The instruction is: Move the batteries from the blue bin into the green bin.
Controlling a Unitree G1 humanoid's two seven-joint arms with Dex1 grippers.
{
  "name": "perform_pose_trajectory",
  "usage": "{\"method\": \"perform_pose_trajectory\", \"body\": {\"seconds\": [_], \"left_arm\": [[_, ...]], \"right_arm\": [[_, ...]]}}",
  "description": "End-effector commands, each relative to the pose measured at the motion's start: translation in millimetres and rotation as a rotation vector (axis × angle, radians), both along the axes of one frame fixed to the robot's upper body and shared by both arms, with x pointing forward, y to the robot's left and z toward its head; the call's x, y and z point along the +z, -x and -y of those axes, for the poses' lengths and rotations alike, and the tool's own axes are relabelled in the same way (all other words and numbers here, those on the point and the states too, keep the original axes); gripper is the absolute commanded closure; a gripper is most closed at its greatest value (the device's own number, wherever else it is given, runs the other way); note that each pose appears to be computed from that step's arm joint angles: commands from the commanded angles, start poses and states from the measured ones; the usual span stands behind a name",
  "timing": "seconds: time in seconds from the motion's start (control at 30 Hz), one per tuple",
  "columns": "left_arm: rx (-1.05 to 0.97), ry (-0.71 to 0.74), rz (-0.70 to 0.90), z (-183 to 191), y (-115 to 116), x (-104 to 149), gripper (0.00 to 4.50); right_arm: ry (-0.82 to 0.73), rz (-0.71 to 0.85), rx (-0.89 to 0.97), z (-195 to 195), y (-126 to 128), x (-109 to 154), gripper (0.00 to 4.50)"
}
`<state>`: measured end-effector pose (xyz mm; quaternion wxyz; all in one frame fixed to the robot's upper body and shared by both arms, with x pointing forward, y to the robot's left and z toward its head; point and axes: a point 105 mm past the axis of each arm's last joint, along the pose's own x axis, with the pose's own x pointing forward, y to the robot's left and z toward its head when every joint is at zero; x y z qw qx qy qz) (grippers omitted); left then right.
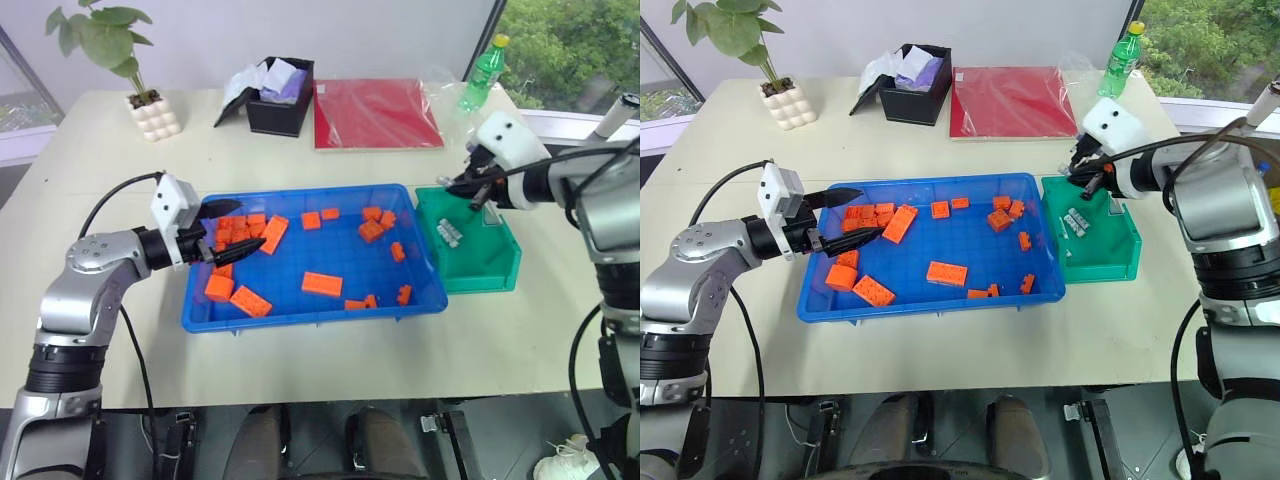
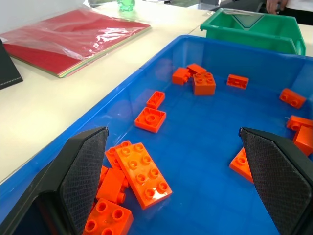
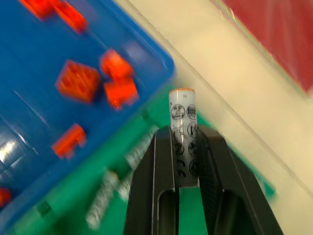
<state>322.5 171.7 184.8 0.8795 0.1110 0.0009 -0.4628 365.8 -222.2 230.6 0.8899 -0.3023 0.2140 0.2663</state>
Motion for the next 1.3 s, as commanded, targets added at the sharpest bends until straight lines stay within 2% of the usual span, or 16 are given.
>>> {"method": "perform_pose_trajectory", "body": {"seconds": [0.03, 0.27, 0.57, 0.8, 0.93, 1.07, 1.3], "left_arm": [[-0.012, -0.006, 0.053, 0, 0, 12, 0.0], [-0.012, -0.01, 0.052, -2, 0, 12, 0.0], [-0.005, -0.017, 0.056, -3, -1, 13, 0.0], [0.033, 0.003, 0.098, -8, -6, 21, 0.0], [0.134, 0.02, 0.162, -22, -13, 36, 0.0], [0.26, 0.052, 0.22, -46, -11, 52, 0.0], [0.491, 0.119, 0.26, -90, 6, 64, 0.0]], "right_arm": [[0.006, 0.043, -0.031, 14, 6, 10, 4.46], [0.019, -0.005, -0.08, 31, 11, -12, 4.46], [0.004, -0.028, -0.1, 34, 16, -25, 0.03], [0.043, 0.099, -0.139, 36, 1, -10, 0.03], [-0.007, 0.226, -0.194, 34, -10, 7, 0.03], [-0.18, 0.364, -0.231, 23, -18, 29, 0.03], [-0.389, 0.51, -0.281, 13, -19, 35, 0.03]]}}
